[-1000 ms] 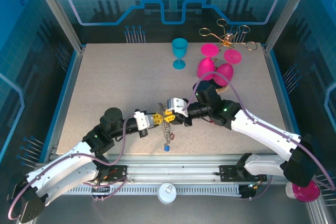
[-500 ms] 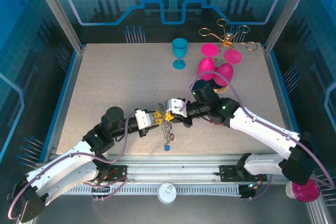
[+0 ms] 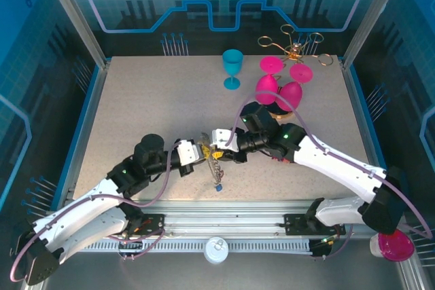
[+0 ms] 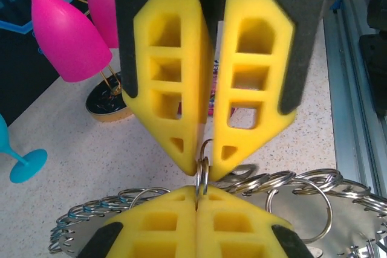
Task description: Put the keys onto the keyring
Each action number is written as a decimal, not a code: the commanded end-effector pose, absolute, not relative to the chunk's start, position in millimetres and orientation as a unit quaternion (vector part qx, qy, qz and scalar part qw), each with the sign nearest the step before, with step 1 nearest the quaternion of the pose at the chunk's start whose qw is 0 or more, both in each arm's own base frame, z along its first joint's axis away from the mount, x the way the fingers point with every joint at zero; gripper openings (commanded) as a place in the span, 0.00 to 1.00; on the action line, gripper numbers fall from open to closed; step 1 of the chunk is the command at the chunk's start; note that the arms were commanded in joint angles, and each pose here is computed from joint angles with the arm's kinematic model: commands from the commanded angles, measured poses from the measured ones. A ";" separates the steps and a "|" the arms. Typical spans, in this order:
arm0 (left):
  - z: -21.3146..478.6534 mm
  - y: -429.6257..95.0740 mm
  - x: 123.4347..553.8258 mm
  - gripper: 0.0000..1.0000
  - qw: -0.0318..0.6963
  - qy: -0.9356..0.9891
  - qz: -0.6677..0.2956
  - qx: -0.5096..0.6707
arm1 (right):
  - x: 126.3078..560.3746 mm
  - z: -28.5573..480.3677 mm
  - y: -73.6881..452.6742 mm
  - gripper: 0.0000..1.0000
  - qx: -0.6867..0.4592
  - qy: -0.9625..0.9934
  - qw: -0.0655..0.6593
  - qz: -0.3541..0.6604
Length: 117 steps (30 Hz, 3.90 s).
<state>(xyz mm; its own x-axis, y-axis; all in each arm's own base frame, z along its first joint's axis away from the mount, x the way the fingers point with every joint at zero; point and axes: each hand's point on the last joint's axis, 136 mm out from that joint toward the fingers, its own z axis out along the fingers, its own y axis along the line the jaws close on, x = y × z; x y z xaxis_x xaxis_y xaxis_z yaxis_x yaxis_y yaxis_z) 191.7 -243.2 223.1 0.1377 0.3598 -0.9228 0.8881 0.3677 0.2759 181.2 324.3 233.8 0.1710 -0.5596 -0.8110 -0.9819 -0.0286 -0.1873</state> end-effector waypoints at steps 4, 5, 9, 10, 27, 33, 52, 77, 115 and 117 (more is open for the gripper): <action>251.9 -246.3 178.7 0.00 0.606 0.553 -0.267 0.506 | 179.8 256.3 322.1 0.29 -0.616 0.562 0.423 0.356; 252.6 -246.5 178.1 0.00 0.607 0.551 -0.270 0.505 | 179.8 254.9 322.3 0.29 -0.615 0.562 0.422 0.357; 253.7 -247.8 178.1 0.00 0.608 0.548 -0.274 0.505 | 179.6 253.2 323.5 0.29 -0.615 0.559 0.420 0.365; 253.8 -248.4 178.0 0.00 0.608 0.547 -0.275 0.505 | 179.0 253.5 324.2 0.29 -0.615 0.558 0.420 0.367; 259.5 -251.6 178.9 0.00 0.619 0.537 -0.289 0.495 | 181.5 245.4 326.5 0.16 -0.616 0.564 0.407 0.371; 257.6 -249.4 183.1 0.10 0.619 0.548 -0.280 0.488 | 182.3 252.8 326.1 0.00 -0.620 0.561 0.410 0.365; 242.1 -245.4 194.2 0.04 0.575 0.598 -0.242 0.503 | 169.9 239.5 333.4 0.00 -0.717 0.551 0.345 0.251; 249.6 -240.7 192.4 0.00 0.623 0.555 -0.216 0.506 | 200.2 247.9 313.3 0.37 -0.557 0.657 0.380 0.338; 248.9 -236.6 209.0 0.00 0.637 0.566 -0.174 0.494 | 198.8 250.0 329.8 0.00 -0.412 0.766 0.329 0.367; 249.4 -236.3 209.1 0.00 0.638 0.566 -0.174 0.493 | 198.9 250.2 328.9 0.00 -0.411 0.765 0.330 0.369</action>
